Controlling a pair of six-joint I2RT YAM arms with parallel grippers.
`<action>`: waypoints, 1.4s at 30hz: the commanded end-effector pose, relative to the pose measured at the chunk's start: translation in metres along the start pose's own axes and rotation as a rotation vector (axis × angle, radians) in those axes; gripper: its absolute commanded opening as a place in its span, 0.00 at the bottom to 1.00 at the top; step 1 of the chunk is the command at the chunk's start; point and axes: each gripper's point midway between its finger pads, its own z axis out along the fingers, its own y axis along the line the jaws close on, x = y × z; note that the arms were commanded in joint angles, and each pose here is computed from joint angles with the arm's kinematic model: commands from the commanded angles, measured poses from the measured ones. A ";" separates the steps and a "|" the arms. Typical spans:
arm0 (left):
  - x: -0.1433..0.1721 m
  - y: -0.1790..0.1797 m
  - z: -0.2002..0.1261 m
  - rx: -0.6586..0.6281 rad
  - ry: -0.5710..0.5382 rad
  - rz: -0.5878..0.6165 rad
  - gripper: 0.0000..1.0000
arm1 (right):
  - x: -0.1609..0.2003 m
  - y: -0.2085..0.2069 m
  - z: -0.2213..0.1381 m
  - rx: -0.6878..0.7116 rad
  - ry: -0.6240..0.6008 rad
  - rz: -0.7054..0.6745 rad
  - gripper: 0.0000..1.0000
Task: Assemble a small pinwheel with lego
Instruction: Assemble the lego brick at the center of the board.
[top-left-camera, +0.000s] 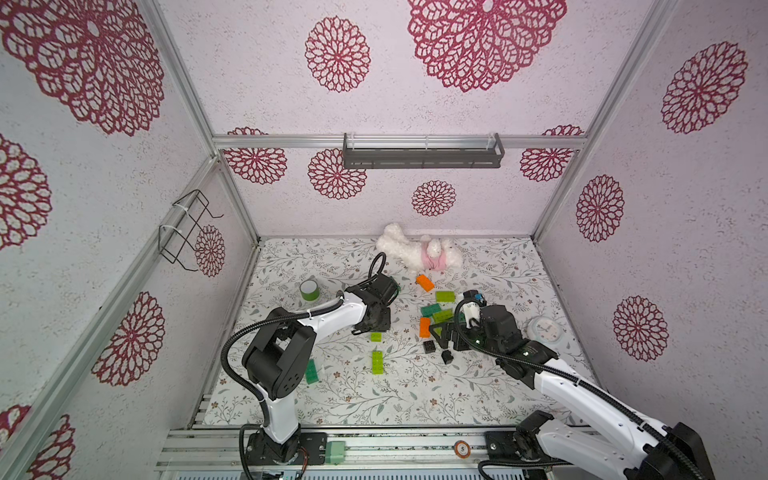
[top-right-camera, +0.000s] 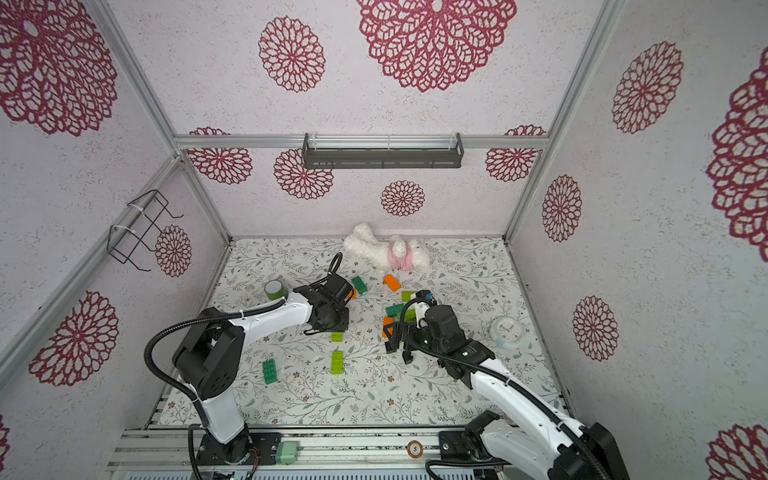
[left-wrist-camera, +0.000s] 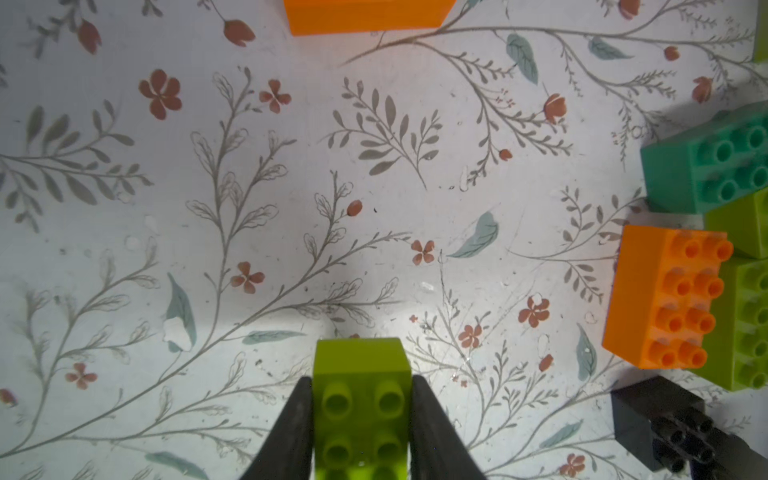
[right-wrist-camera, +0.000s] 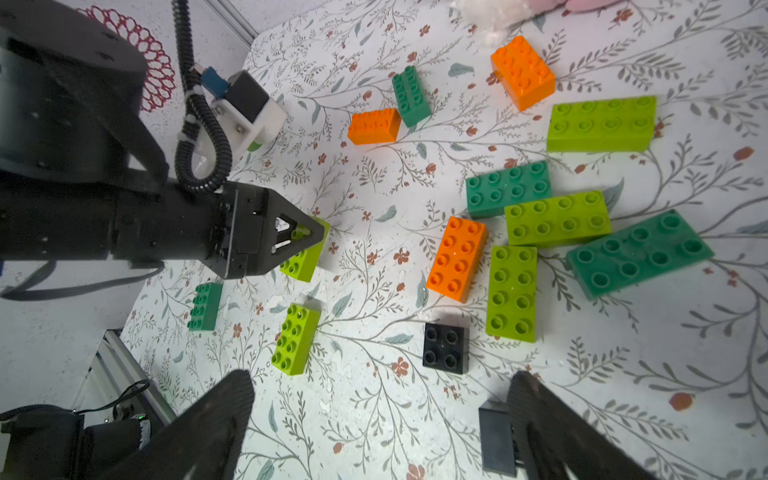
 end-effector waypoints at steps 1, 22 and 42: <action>0.005 -0.013 0.004 0.040 0.012 0.030 0.29 | -0.001 0.004 -0.006 -0.021 -0.009 0.010 0.99; 0.023 -0.001 0.017 -0.070 0.032 -0.044 0.31 | 0.015 -0.008 -0.006 0.003 0.009 0.026 0.99; 0.029 0.003 0.014 -0.083 0.019 -0.075 0.38 | 0.022 -0.011 -0.002 0.002 0.021 0.040 0.99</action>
